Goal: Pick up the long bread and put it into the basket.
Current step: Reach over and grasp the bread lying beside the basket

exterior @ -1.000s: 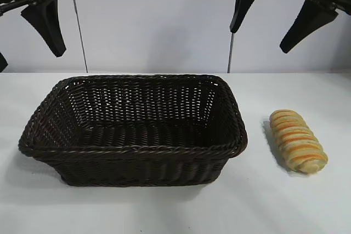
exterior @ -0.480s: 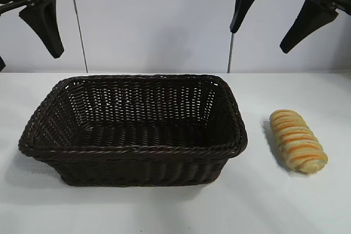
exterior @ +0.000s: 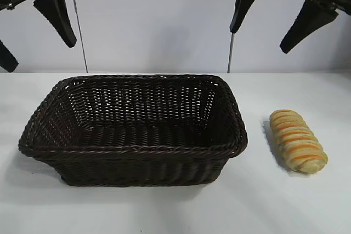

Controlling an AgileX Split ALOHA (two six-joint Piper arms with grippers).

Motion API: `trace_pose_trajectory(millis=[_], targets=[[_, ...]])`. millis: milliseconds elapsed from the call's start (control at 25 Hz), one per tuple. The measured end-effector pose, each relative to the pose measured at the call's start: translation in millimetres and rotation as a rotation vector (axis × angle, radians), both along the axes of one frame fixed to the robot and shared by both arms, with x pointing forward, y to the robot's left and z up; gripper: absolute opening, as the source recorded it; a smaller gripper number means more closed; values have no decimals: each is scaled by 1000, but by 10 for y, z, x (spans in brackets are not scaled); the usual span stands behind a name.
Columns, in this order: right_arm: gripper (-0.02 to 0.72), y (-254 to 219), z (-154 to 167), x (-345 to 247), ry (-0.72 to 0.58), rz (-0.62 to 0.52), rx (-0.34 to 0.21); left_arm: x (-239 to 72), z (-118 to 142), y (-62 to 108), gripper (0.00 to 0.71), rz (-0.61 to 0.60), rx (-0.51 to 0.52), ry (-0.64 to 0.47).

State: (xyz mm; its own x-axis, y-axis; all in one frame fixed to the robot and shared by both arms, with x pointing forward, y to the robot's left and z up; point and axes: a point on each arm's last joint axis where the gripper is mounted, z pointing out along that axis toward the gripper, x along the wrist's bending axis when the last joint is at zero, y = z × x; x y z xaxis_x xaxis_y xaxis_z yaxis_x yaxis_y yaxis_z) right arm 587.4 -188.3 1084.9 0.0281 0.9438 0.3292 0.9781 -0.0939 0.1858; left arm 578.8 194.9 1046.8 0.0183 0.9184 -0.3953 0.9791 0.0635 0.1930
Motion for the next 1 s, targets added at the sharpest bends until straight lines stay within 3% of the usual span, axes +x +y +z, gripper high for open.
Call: trace_pose_trajectory(millis=[800,1000], targets=[[559,0,0,0,0,0,0,54,-27,10,668,66,0,-19],[559,0,0,0,0,0,0,-23,-198,28,668,57,17,31]])
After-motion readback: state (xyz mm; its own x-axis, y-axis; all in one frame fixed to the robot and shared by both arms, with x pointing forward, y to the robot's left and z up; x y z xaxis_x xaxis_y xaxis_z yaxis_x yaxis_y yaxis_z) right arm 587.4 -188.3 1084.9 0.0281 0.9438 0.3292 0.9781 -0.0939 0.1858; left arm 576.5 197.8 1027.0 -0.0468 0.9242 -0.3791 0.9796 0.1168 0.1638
